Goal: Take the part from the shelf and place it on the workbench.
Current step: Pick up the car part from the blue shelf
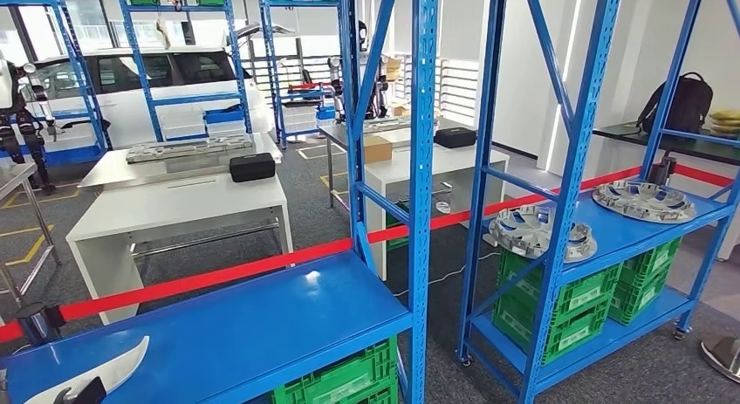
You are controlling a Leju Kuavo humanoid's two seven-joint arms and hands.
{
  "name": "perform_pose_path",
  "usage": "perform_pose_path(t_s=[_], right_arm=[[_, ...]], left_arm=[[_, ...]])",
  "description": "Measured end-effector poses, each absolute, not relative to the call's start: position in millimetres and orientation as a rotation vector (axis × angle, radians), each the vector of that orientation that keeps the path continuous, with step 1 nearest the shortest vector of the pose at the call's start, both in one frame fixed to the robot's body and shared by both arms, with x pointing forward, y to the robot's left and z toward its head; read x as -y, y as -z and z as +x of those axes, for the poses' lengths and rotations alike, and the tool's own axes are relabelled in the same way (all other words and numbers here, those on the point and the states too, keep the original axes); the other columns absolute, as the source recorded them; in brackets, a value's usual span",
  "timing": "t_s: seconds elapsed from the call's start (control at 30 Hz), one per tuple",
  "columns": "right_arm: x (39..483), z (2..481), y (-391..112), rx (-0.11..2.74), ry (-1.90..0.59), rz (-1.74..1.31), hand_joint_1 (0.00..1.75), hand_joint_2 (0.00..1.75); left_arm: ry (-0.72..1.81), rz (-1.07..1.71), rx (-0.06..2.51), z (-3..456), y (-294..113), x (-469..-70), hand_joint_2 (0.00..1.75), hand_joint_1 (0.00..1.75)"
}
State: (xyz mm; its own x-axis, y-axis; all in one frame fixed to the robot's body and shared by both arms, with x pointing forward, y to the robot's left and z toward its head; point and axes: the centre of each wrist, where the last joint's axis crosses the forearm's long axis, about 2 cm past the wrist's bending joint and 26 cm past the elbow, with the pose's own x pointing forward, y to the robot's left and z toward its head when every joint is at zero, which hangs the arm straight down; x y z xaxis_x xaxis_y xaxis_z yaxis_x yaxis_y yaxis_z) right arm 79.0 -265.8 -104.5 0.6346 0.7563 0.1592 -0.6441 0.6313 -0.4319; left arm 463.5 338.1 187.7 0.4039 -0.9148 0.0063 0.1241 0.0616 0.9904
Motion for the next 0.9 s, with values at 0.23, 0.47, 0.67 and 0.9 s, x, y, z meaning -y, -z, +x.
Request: perform_pose_path(t_s=[0.23, 0.47, 0.67, 0.9], right_arm=[[264.9, 85.0, 103.3, 0.355, -0.838, -0.353, 0.00, 0.00], [263.8, 87.8, 102.8, 0.350, -0.848, -0.347, 0.00, 0.00], [263.9, 88.8, 102.6, 0.349, -0.847, -0.349, 0.00, 0.00], [264.6, 88.1, 102.7, 0.363, -0.838, -0.351, 0.00, 0.00]], left_arm=[[0.916, 1.263, 0.816, 463.5, -189.8, -347.2, 0.00, 0.00], [0.905, 1.260, 0.804, 461.5, -187.0, -352.9, 0.00, 0.00], [0.903, 1.261, 0.801, 460.9, -186.4, -354.4, 0.00, 0.00], [0.901, 1.264, 0.809, 462.3, -189.1, -353.5, 0.00, 0.00]])
